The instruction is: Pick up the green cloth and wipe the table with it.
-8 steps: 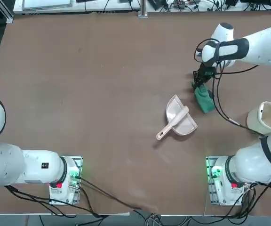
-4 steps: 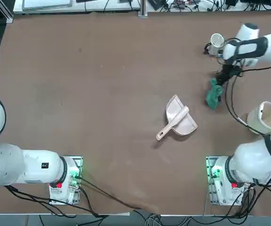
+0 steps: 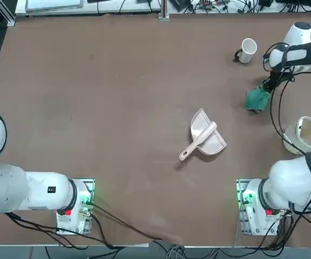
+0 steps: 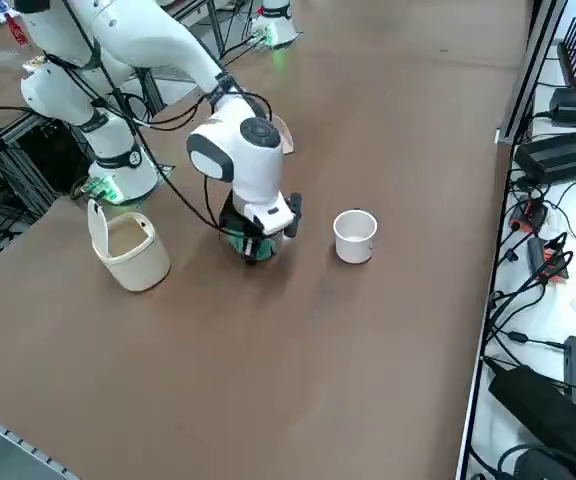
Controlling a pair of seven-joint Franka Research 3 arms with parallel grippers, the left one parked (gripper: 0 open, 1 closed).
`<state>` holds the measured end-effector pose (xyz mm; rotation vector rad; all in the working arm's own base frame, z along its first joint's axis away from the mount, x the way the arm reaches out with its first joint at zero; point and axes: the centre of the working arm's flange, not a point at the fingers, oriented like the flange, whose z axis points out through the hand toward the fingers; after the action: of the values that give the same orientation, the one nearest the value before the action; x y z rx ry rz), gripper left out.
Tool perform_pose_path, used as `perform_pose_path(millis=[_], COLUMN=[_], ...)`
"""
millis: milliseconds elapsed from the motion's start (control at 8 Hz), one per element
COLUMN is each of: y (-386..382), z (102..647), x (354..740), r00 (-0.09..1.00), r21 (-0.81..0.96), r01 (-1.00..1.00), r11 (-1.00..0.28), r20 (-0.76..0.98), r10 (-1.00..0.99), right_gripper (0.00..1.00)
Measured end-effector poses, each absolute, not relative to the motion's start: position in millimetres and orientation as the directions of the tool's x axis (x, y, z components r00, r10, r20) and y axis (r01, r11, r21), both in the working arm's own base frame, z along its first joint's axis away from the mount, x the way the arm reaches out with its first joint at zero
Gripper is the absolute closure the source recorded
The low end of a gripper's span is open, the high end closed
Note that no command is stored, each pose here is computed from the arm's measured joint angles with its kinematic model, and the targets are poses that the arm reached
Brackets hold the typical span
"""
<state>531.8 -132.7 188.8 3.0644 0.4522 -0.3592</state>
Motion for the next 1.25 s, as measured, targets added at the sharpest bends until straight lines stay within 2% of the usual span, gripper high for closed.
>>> perform_pose_path(millis=[250, 750, 1250], y=[-88, 53, 120], z=[191, 210, 242], x=[540, 535, 530], r00=[0.933, 0.948, 0.949], r21=[-0.023, -0.07, -0.034], r01=[0.257, 0.102, 0.007], r11=[-0.966, -0.992, -0.999], r20=[-0.253, -0.296, -0.314], r10=[0.254, 0.118, 0.017], right_gripper=[0.95, 0.95, 0.95])
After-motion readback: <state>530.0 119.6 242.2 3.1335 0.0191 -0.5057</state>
